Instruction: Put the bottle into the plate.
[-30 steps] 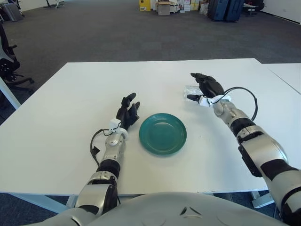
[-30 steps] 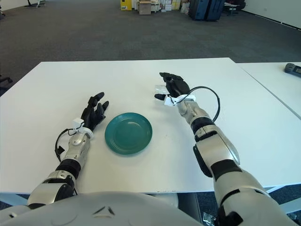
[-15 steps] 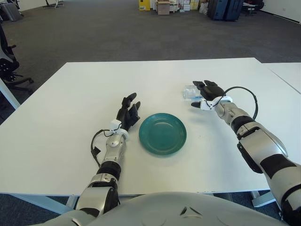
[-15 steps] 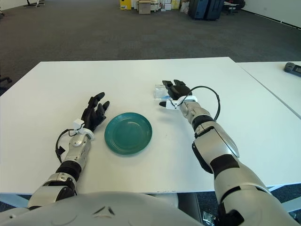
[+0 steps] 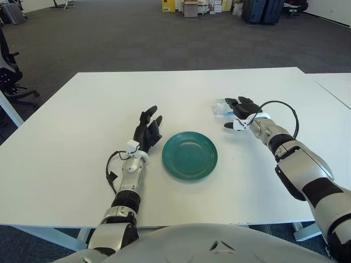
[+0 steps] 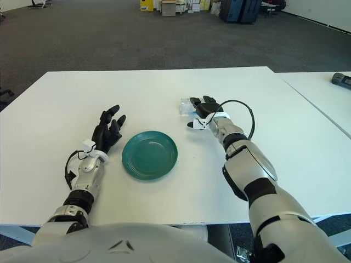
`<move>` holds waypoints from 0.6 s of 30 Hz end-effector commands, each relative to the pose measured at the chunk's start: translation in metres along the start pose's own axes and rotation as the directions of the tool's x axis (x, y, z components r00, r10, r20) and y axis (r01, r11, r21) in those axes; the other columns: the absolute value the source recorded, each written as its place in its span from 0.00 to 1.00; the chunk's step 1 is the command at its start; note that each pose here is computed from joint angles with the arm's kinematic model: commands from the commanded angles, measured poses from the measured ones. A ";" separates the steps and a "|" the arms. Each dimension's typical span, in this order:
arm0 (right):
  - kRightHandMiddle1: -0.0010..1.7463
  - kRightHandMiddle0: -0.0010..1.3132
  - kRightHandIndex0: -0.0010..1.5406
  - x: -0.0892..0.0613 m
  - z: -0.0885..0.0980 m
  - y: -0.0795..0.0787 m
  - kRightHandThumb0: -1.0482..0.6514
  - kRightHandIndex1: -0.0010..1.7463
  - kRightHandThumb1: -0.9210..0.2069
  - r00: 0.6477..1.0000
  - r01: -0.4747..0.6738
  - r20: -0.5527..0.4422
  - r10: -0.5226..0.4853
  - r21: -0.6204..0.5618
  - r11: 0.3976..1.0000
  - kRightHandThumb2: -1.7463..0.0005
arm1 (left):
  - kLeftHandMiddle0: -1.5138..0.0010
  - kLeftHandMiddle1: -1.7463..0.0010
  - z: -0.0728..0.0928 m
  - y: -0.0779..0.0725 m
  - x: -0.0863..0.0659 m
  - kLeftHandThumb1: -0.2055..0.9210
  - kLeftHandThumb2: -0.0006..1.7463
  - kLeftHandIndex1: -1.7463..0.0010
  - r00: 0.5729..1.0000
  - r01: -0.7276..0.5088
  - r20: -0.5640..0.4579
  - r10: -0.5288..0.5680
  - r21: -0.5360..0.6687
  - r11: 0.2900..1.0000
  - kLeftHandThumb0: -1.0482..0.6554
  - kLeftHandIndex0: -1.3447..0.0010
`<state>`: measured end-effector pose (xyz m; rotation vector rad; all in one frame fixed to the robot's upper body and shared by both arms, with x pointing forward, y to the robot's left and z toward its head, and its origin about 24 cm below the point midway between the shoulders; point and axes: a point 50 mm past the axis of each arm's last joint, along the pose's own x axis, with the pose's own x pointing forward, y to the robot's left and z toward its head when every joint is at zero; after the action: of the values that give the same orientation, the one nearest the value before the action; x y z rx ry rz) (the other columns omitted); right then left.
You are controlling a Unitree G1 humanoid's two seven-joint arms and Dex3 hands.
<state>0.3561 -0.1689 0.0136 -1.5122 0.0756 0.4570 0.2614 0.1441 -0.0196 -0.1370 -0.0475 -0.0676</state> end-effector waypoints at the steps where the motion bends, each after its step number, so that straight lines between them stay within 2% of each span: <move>1: 0.13 0.00 0.03 0.002 0.004 0.000 0.05 0.01 0.00 1.000 -0.030 0.007 0.030 -0.022 0.999 0.64 | 0.67 1.00 0.003 0.001 0.001 1.00 0.52 0.53 1.000 -0.001 0.008 0.001 0.001 1.000 0.15 1.00; 12: 0.17 0.00 0.06 0.001 0.008 0.007 0.07 0.01 0.00 0.995 -0.088 0.030 0.090 -0.062 0.994 0.66 | 0.65 0.99 0.005 -0.001 -0.003 1.00 0.51 0.52 1.000 -0.001 0.013 0.001 -0.009 1.000 0.15 0.99; 18: 0.17 0.00 0.08 -0.001 0.011 0.016 0.08 0.02 0.00 0.989 -0.127 0.067 0.135 -0.108 0.986 0.64 | 0.65 0.99 0.006 0.000 -0.004 1.00 0.51 0.52 1.000 -0.010 0.019 0.010 -0.012 1.000 0.15 0.98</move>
<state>0.3551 -0.1639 0.0112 -1.5671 0.0746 0.5301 0.2561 0.1434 -0.0168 -0.1494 -0.0547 -0.0646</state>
